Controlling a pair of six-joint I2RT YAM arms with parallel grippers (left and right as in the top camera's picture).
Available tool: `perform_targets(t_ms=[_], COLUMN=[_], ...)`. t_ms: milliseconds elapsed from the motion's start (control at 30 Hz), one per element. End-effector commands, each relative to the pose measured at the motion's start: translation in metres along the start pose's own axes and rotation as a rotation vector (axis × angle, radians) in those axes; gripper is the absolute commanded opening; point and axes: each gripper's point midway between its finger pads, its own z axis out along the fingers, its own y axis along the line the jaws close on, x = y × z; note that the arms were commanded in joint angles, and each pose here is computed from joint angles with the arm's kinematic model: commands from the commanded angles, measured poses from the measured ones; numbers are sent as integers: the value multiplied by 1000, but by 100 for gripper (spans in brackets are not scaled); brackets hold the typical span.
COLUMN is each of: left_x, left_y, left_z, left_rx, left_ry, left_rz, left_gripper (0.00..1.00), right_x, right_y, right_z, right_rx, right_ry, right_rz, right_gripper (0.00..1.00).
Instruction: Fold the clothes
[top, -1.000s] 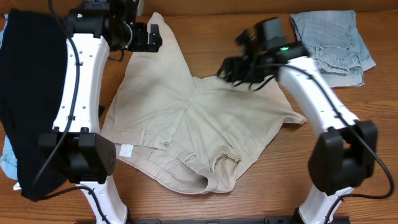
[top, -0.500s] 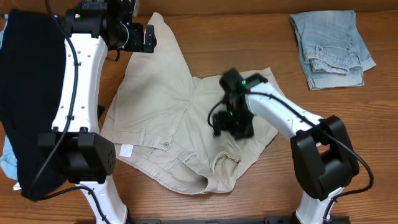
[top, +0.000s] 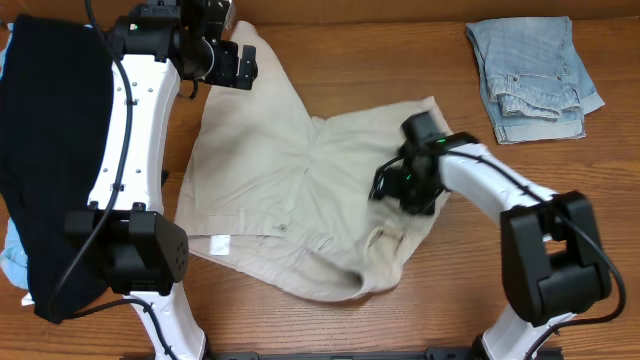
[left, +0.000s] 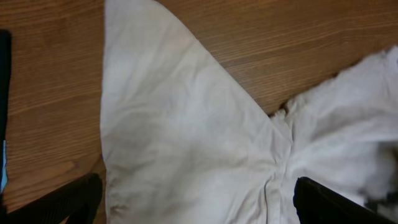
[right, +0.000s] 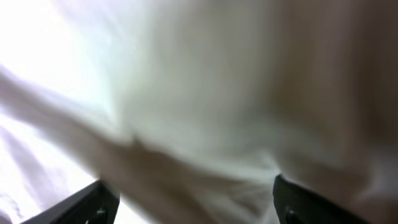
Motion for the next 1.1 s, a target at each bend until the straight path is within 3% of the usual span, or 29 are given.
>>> perform_targets(t_ms=[0, 300, 500, 600, 700, 900, 1067], left_x=[5, 17, 22, 16, 8, 2, 1], left_y=[0, -9, -18, -17, -16, -15, -15], left_z=[14, 47, 68, 70, 71, 71, 71], left_rx=[-1, 19, 32, 31, 27, 22, 22], left_ry=[28, 97, 123, 99, 67, 43, 37], left_rz=[25, 48, 92, 114, 138, 150, 151], left_gripper=[100, 100, 100, 100, 100, 100, 100], right_x=[-48, -132, -136, -115, -86, 0, 49], right_y=[-58, -16, 24, 51, 65, 53, 24], right_z=[15, -16, -59, -91, -103, -65, -21], right_rx=[162, -16, -119, -195, -205, -73, 59], right_ry=[-159, -489, -403, -282, -172, 126, 240], right_rz=[-49, -197, -216, -213, -208, -181, -84], right_gripper=[83, 83, 88, 98, 100, 99, 98])
